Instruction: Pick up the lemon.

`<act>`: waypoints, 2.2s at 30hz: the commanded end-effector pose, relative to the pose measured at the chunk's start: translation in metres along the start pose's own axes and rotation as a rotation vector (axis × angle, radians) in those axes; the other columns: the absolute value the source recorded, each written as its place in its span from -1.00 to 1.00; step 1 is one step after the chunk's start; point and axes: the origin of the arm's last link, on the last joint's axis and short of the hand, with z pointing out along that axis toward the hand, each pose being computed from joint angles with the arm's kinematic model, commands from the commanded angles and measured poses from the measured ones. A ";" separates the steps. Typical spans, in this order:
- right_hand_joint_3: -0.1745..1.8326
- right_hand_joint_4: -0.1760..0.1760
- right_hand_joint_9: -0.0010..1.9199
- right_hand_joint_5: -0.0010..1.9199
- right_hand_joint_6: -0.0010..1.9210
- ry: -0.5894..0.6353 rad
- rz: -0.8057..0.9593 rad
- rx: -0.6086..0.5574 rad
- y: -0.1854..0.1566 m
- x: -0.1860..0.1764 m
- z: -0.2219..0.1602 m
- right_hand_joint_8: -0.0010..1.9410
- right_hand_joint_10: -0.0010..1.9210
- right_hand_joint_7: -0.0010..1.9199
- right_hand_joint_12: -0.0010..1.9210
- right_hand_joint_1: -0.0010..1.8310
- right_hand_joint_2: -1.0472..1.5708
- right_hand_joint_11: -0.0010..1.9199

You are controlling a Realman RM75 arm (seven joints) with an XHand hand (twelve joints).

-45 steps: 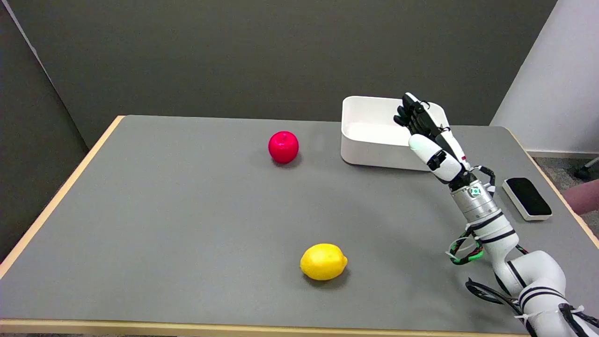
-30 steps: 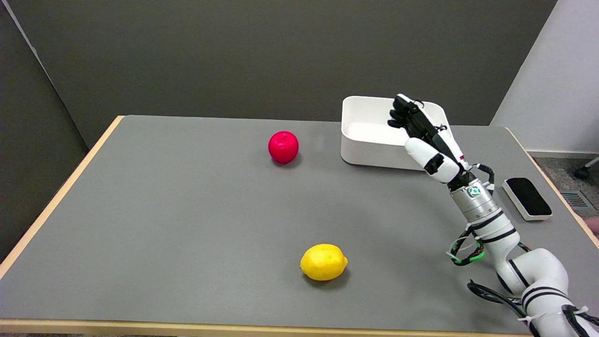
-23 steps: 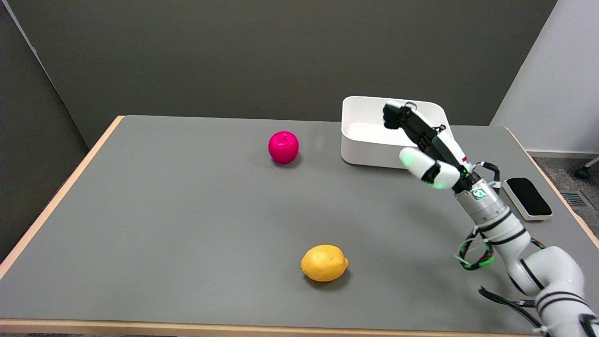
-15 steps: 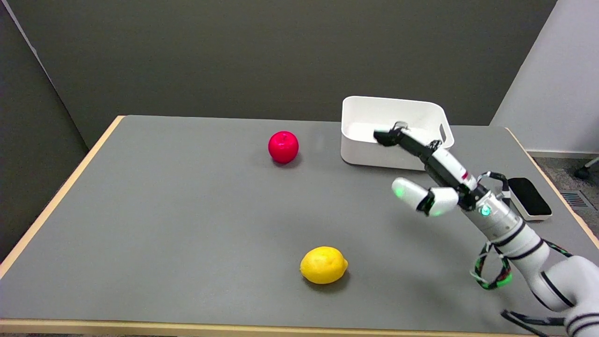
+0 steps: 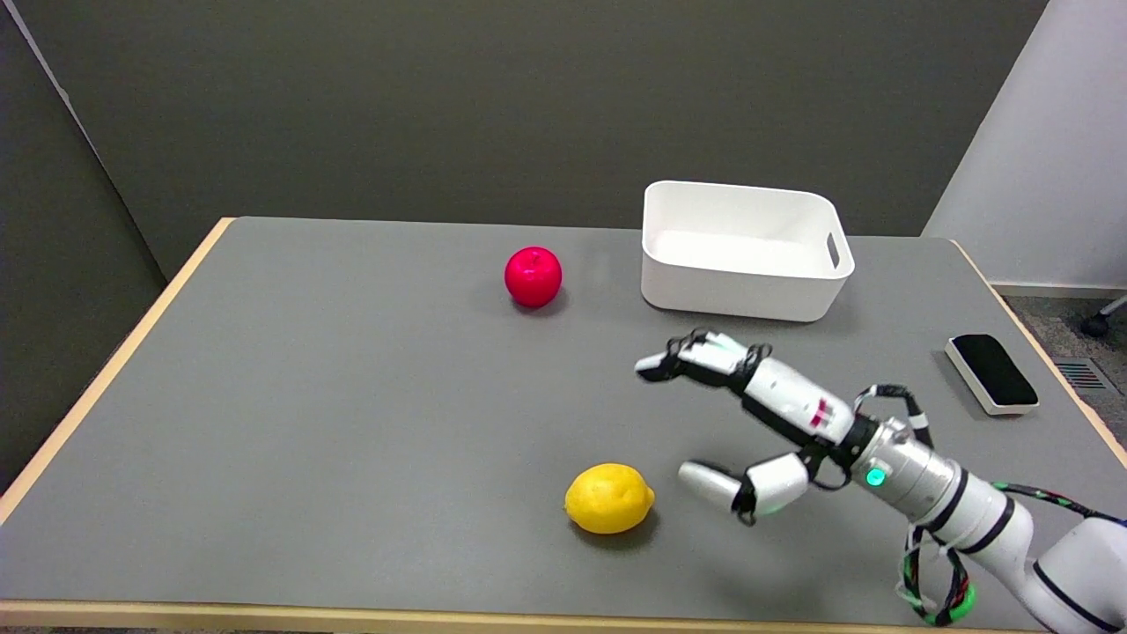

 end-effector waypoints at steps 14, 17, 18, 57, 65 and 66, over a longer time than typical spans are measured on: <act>0.11 -0.75 -0.82 -0.82 -0.52 -0.167 -0.308 -0.049 -0.036 -0.056 0.048 -0.52 -0.17 -0.72 0.17 -0.41 0.26 -1.00; 0.12 -0.75 -0.83 -0.82 -0.53 -0.169 -0.282 -0.060 -0.035 -0.060 0.045 -0.53 -0.18 -0.73 0.16 -0.42 0.26 -1.00; 0.12 -0.76 -0.83 -0.82 -0.53 -0.171 -0.280 -0.065 -0.035 -0.061 0.044 -0.53 -0.18 -0.73 0.16 -0.42 0.26 -1.00; -0.66 -0.88 -0.52 -0.57 0.52 -0.064 -0.237 0.017 -0.014 -0.092 0.056 1.00 0.92 -0.47 0.97 0.21 0.83 -0.95; -0.73 -0.84 -0.41 -0.56 0.69 0.054 -0.317 -0.021 0.003 -0.047 0.070 1.00 0.99 -0.41 1.00 0.18 0.85 -0.88; -0.74 -0.84 -0.42 -0.56 0.69 0.071 -0.333 -0.033 0.006 -0.039 0.073 1.00 0.99 -0.41 1.00 0.18 0.85 -0.87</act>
